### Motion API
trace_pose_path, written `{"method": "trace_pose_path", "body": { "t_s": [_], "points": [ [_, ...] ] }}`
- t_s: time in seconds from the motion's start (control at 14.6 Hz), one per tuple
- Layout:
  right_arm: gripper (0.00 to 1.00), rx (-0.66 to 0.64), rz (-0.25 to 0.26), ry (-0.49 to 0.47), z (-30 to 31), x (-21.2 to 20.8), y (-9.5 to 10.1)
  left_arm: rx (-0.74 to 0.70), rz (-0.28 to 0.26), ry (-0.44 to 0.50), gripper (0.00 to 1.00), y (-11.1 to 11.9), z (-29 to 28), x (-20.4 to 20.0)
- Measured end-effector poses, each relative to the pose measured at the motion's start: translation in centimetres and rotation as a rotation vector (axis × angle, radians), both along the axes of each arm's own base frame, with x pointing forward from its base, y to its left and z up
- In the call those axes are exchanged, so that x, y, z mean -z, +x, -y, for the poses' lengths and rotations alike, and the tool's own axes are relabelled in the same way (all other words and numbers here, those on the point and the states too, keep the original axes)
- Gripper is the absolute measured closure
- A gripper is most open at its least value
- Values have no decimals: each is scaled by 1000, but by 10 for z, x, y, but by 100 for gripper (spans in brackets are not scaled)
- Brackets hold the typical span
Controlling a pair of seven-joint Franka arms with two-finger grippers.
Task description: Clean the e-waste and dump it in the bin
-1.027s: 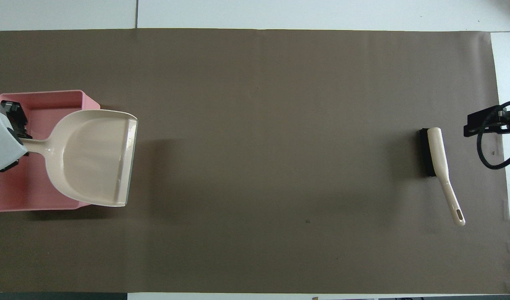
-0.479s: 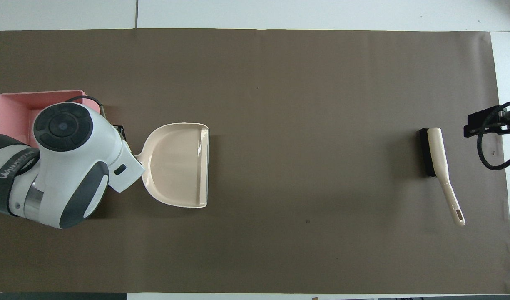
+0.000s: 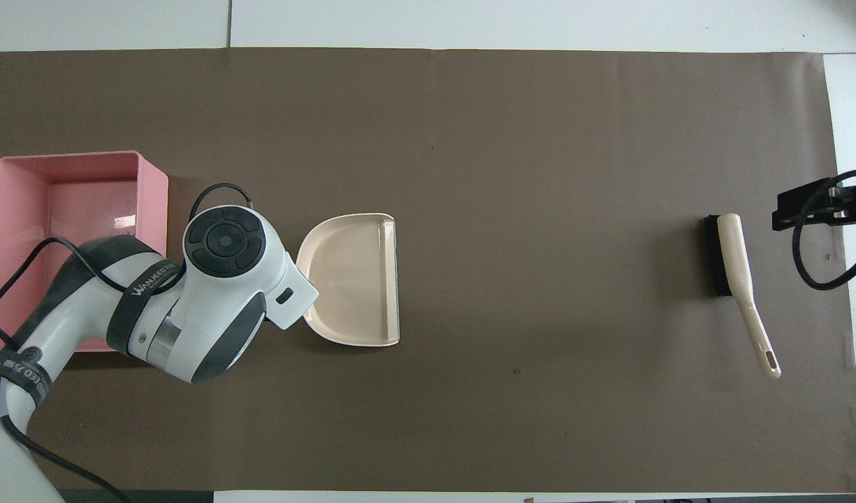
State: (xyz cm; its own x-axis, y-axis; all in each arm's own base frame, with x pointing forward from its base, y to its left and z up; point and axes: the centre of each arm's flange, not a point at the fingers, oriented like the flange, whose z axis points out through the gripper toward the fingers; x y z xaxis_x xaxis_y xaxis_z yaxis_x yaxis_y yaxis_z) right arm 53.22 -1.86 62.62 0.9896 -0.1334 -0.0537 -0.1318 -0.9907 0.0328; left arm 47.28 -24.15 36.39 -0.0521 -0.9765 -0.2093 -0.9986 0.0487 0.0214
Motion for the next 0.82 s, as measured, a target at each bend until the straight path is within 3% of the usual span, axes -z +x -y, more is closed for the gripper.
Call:
{"method": "trace_pose_path", "body": {
  "t_s": [0.27,0.34,0.55,0.68,0.82],
  "points": [
    [0,5,-5,0,2,0,-1,-7,-8,8,67,-8,18,19],
    [0,5,-4,0,3,-1,-1,-5,-9,8,61,-9,18,19],
    [0,5,-3,0,2,-1,-2,-30,-26,27,29,-9,15,14],
    [0,5,-3,1,2,-1,-2,-143,-37,61,5,-6,2,-4],
    [0,5,-3,1,3,-1,-2,-366,-21,100,1,-4,-23,-26]
  ]
}}
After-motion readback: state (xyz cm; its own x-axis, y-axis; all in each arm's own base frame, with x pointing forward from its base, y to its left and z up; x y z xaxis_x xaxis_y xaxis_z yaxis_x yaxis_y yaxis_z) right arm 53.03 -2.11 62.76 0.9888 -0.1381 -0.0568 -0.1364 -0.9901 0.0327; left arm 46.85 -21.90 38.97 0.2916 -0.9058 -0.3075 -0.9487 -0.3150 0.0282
